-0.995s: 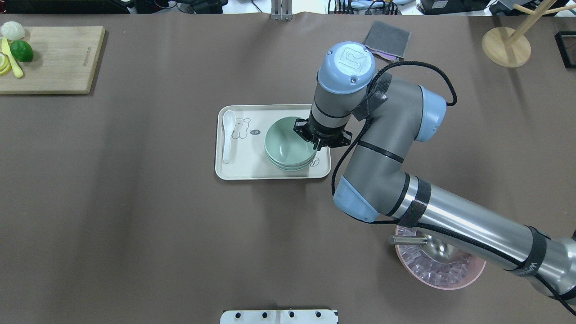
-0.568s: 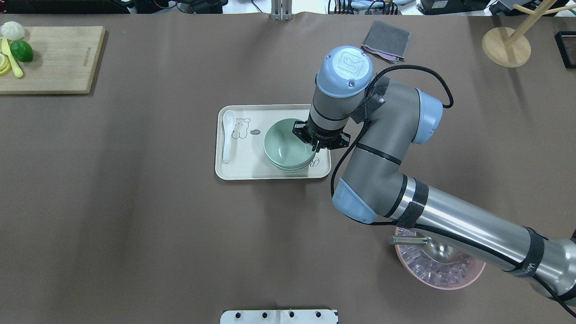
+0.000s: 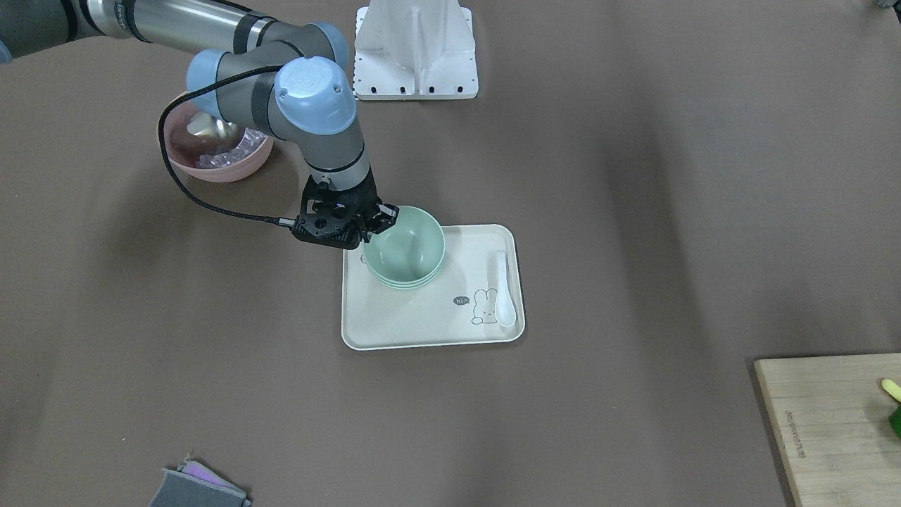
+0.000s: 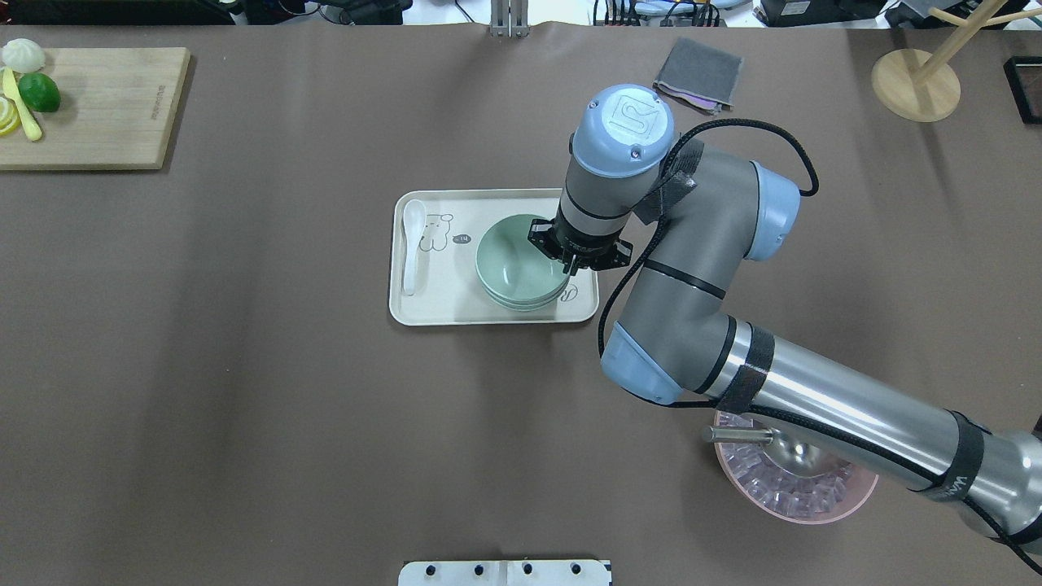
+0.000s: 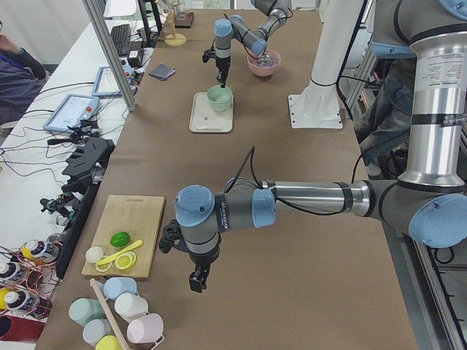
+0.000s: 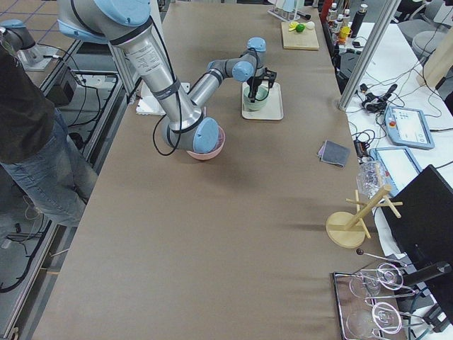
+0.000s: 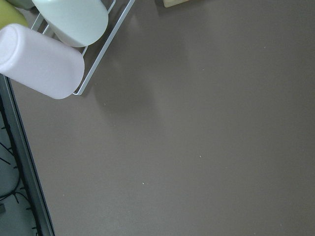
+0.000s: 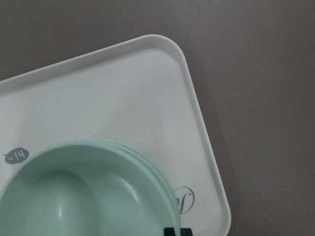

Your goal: Stack green bowls together

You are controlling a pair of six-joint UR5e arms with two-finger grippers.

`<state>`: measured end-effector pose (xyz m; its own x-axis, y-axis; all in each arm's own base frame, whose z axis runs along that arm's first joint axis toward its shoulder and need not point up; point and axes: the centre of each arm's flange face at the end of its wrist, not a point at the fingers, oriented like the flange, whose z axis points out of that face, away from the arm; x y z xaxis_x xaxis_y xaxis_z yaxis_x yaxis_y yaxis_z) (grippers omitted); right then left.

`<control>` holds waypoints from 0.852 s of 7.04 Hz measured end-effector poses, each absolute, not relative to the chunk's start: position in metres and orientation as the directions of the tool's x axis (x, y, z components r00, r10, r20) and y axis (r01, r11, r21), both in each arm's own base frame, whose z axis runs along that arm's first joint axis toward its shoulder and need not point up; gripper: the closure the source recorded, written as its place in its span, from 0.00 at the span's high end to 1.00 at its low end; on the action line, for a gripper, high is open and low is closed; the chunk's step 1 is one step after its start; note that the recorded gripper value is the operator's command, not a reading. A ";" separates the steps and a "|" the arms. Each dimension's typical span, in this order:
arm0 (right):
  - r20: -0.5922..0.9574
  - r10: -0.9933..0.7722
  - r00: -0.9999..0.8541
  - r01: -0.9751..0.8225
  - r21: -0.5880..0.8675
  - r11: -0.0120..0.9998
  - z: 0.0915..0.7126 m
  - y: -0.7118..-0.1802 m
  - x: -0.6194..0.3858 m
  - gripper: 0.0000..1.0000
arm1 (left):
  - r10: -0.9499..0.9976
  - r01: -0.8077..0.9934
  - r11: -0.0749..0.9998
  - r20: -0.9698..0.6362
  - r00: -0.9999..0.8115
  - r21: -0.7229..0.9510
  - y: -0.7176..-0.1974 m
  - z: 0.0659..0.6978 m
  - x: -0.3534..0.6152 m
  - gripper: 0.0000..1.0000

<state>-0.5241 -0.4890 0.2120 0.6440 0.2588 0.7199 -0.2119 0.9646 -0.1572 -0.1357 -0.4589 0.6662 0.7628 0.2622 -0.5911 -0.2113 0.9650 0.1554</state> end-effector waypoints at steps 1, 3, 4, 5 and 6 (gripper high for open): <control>0.722 0.254 0.643 -0.215 -0.148 0.965 0.213 -0.489 -0.525 0.00 | 0.262 -0.212 0.965 -0.591 0.763 0.155 -0.459 0.666 -0.136 0.98; 0.733 0.242 0.635 -0.219 -0.129 0.967 0.215 -0.490 -0.529 0.99 | 0.262 -0.212 0.965 -0.590 0.763 0.154 -0.459 0.667 -0.136 0.98; 0.735 0.240 0.634 -0.220 -0.126 0.967 0.216 -0.490 -0.530 1.00 | 0.262 -0.212 0.965 -0.590 0.763 0.155 -0.459 0.666 -0.136 0.98; 0.738 0.227 0.636 -0.213 -0.115 0.970 0.216 -0.492 -0.529 1.00 | 0.261 -0.211 0.965 -0.591 0.763 0.154 -0.459 0.667 -0.136 0.98; 0.741 0.212 0.637 -0.207 -0.100 0.973 0.215 -0.497 -0.523 1.00 | 0.255 -0.207 0.967 -0.597 0.761 0.148 -0.459 0.667 -0.135 0.98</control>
